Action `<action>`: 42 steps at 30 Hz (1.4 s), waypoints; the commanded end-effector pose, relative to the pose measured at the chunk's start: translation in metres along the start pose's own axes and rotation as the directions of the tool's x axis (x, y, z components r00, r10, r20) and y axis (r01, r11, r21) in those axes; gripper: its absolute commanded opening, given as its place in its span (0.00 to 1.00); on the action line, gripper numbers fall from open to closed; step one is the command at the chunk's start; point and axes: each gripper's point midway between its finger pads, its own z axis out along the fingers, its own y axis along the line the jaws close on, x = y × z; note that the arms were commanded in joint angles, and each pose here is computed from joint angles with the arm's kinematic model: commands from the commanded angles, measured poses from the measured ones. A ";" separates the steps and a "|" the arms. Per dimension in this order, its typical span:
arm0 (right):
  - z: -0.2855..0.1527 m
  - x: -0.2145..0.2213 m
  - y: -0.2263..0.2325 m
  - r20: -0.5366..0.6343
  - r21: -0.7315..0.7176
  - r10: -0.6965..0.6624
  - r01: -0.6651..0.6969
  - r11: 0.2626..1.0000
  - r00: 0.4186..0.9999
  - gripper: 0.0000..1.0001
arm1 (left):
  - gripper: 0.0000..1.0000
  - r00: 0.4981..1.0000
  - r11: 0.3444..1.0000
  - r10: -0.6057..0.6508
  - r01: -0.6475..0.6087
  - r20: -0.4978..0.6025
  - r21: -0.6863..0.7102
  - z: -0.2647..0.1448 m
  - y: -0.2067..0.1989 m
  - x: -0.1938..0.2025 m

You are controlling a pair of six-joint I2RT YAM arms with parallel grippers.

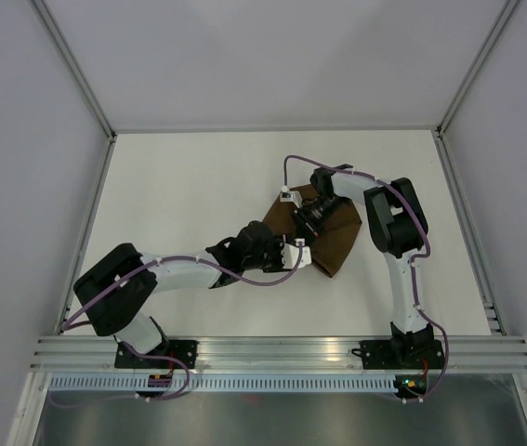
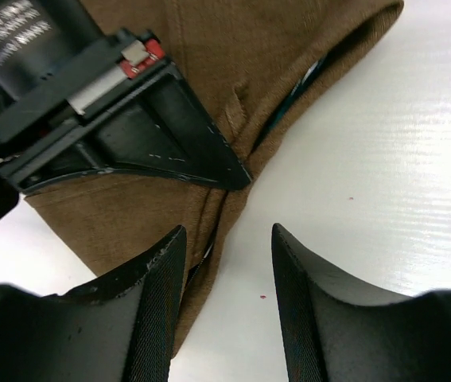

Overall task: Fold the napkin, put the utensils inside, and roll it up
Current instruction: Roll the napkin at the center of the board.

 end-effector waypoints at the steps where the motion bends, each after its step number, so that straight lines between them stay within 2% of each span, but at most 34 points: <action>1: 0.009 0.018 -0.041 -0.075 0.091 -0.043 0.050 0.995 0.996 0.01 | 0.53 0.994 0.994 0.106 -0.106 0.003 0.016 0.009 -0.001 0.002; 4: 0.009 0.018 -0.041 -0.077 0.092 -0.042 0.049 0.995 0.996 0.01 | 0.54 0.991 0.991 0.133 -0.133 -0.006 0.020 0.013 -0.005 0.008; 13: 0.008 0.018 -0.043 -0.076 0.095 -0.040 0.048 0.994 0.996 0.00 | 0.56 0.966 0.963 0.257 -0.257 -0.018 -0.079 0.021 0.009 0.014; 35: 0.007 0.021 -0.044 -0.082 0.097 -0.032 0.039 0.994 0.996 0.00 | 0.55 0.923 0.923 0.381 -0.383 -0.050 -0.027 0.053 0.006 0.026; 38: 0.006 0.022 -0.044 -0.083 0.097 -0.031 0.039 0.995 0.996 0.00 | 0.52 0.919 0.921 0.389 -0.390 -0.056 -0.005 0.055 0.003 0.028; 41: 0.006 0.022 -0.045 -0.083 0.096 -0.030 0.038 0.995 0.996 0.01 | 0.44 0.919 0.921 0.389 -0.388 -0.070 0.031 0.057 0.000 0.032; 42: 0.006 0.022 -0.045 -0.084 0.096 -0.031 0.039 0.995 0.996 0.01 | 0.38 0.918 0.920 0.391 -0.389 -0.073 0.042 0.058 0.000 0.031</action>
